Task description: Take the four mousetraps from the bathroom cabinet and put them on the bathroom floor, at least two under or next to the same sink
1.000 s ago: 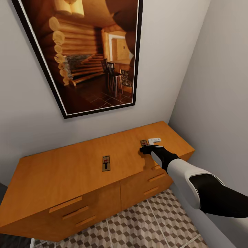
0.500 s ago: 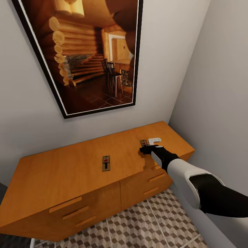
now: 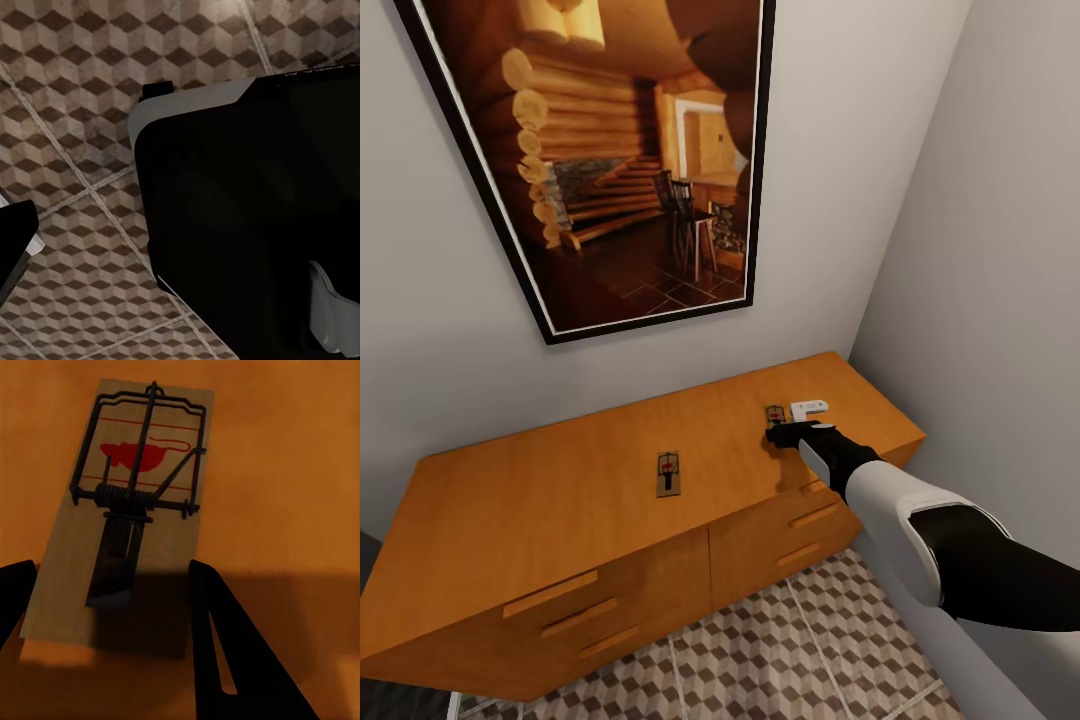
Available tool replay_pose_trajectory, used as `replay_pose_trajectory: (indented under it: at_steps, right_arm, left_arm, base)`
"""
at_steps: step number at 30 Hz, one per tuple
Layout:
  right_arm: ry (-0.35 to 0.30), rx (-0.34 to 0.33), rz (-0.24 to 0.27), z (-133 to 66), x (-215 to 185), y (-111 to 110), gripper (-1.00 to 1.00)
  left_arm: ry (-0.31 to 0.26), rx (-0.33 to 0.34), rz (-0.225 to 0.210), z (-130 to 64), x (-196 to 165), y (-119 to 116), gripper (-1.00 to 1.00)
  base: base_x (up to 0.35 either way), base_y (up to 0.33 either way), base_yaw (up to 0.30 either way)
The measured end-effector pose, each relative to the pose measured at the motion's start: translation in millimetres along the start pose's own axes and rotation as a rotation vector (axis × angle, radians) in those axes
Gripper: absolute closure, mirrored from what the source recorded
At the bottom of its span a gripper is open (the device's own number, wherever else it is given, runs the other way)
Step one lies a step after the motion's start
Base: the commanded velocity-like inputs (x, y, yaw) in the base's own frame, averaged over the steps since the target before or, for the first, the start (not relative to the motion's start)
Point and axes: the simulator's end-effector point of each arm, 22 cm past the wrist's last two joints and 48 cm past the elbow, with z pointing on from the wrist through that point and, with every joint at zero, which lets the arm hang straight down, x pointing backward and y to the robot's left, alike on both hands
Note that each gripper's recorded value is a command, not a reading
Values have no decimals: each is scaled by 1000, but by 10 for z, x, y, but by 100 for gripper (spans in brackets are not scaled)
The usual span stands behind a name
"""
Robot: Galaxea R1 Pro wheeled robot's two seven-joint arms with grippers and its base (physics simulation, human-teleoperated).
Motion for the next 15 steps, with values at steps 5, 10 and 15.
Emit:
replay_pose_trajectory:
  at_steps: [5, 10, 15]
  right_arm:
    - [0, 0, 1, 0, 0, 0, 100]
    - [0, 0, 2, 0, 1, 0, 100]
    - [-5, 1, -6, 2, -25, 3, 100]
  left_arm:
    - [0, 0, 0, 0, 0, 0, -100]
    - [0, 0, 0, 0, 0, 0, -100]
    - [1, 0, 0, 1, 1, 0, -100]
  base:
    - [0, 0, 0]
    - [0, 0, 0]
    - [0, 0, 0]
